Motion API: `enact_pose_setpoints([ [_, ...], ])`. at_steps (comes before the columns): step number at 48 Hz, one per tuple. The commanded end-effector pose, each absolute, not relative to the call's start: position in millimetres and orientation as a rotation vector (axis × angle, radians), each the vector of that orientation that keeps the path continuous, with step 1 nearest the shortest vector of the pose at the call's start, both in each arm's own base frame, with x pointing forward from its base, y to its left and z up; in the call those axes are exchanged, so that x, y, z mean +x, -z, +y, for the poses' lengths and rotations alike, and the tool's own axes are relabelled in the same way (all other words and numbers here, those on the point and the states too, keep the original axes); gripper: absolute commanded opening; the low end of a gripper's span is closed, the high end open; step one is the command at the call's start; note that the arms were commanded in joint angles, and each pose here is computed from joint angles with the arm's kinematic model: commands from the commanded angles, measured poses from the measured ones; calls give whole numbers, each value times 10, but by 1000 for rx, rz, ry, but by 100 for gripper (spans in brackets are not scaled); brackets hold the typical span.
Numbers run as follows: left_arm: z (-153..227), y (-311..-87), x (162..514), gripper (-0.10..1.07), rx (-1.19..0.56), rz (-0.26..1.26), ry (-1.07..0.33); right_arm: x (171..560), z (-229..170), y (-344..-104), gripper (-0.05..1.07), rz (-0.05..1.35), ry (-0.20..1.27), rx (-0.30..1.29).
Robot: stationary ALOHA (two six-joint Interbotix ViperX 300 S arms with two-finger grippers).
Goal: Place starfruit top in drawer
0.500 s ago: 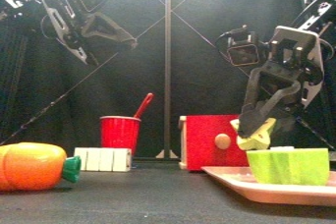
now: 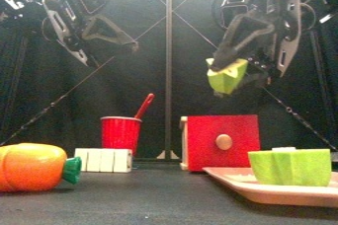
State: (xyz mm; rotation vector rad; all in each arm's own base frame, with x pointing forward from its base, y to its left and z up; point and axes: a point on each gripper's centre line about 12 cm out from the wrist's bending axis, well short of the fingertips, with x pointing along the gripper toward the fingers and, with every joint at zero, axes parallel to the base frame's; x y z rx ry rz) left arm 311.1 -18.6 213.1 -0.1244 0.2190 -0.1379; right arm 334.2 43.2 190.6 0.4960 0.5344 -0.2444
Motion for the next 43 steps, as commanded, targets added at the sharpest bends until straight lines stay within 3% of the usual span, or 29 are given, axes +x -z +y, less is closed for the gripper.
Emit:
enact_pose_setpoints([
  [1, -179, -2191, 3144, 43, -126, 195, 138, 3341, 202, -2185, 67, 439, 280, 519],
  [15, -174, -2183, 3143, 43, -129, 196, 136, 3227, -356, -2159, 69, 400, 435, 531],
  [29, -174, -2171, 3140, 43, -130, 201, 136, 3202, -494, -2001, 70, 433, 493, 525],
  [43, -165, -2141, 3166, 43, -141, 210, 126, 3226, -506, -1925, 85, 452, 509, 521],
])
